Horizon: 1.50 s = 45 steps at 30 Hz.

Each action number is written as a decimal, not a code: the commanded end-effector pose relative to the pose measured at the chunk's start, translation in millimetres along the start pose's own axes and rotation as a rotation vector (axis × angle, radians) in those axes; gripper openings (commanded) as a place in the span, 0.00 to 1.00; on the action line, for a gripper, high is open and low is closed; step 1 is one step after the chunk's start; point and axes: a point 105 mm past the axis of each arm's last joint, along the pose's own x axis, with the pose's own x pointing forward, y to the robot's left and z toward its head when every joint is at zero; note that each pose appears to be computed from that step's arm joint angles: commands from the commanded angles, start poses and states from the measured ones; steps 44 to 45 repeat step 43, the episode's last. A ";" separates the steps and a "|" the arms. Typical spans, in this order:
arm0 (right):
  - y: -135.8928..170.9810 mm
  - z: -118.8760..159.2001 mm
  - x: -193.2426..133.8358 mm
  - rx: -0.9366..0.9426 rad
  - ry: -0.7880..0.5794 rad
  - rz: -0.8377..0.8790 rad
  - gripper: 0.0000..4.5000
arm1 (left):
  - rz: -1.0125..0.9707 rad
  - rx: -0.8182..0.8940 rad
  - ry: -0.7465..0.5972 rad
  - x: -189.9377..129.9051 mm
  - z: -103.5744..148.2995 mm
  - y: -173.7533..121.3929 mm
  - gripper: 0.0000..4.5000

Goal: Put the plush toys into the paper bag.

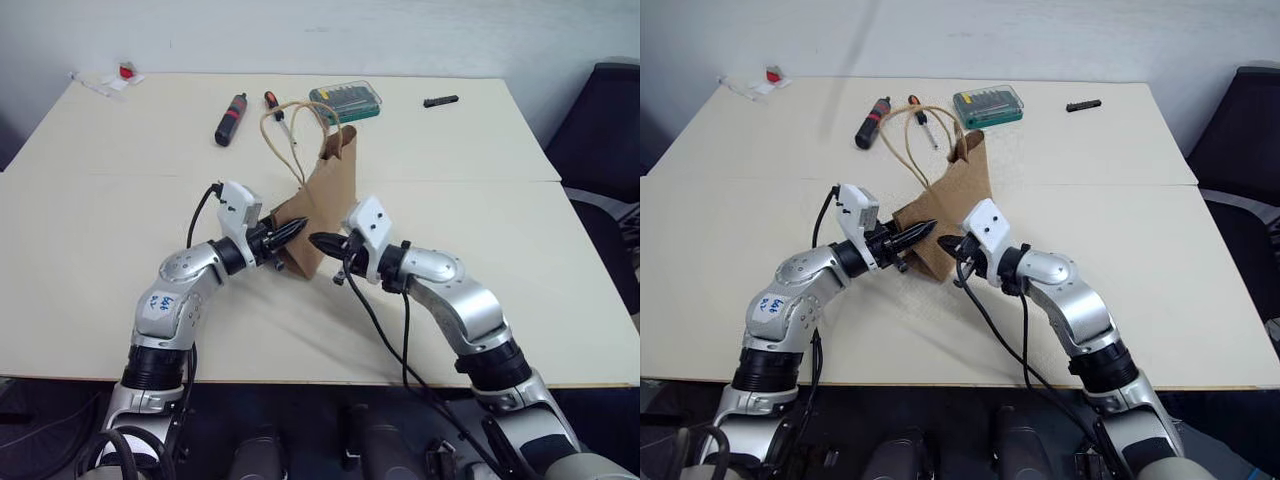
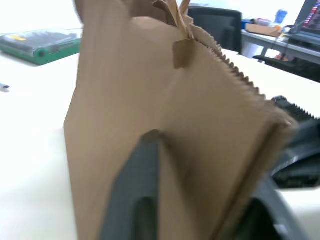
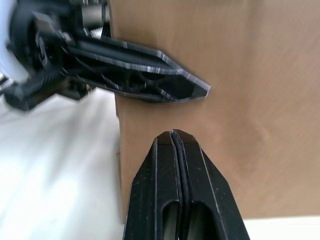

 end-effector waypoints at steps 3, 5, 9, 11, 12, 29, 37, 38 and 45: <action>0.8 30.4 -52.6 0.007 -0.082 -0.002 0.00 | -0.208 0.047 0.001 4.4 12.1 -9.1 0.01; 5.1 37.0 -84.6 0.027 -0.073 0.014 0.08 | -0.330 0.041 -0.004 3.5 19.3 -14.2 0.00; 20.3 44.8 -148.8 0.012 0.019 0.036 0.37 | -0.574 0.065 0.060 5.0 21.7 -24.1 0.00; 21.1 44.2 -176.3 0.013 0.086 -0.018 0.52 | -0.685 0.099 0.105 9.9 16.6 -29.3 0.00; 21.3 44.0 -186.5 0.016 0.112 -0.043 0.60 | -0.726 0.111 0.120 12.5 14.9 -31.1 0.00; 14.3 28.3 -222.7 0.059 0.191 -0.178 1.00 | -0.780 0.214 0.301 0.0 7.9 -12.7 0.40; -18.1 41.3 -251.8 0.118 0.209 -0.076 1.00 | -0.361 -0.036 0.247 -150.7 91.2 -4.4 0.99; -24.5 44.1 -254.9 0.122 0.203 -0.080 1.00 | -0.329 -0.055 0.240 -162.1 99.8 -5.6 0.99; -46.8 52.4 -257.1 0.137 0.158 -0.090 1.00 | -0.239 -0.027 0.239 -177.6 108.3 -13.8 0.99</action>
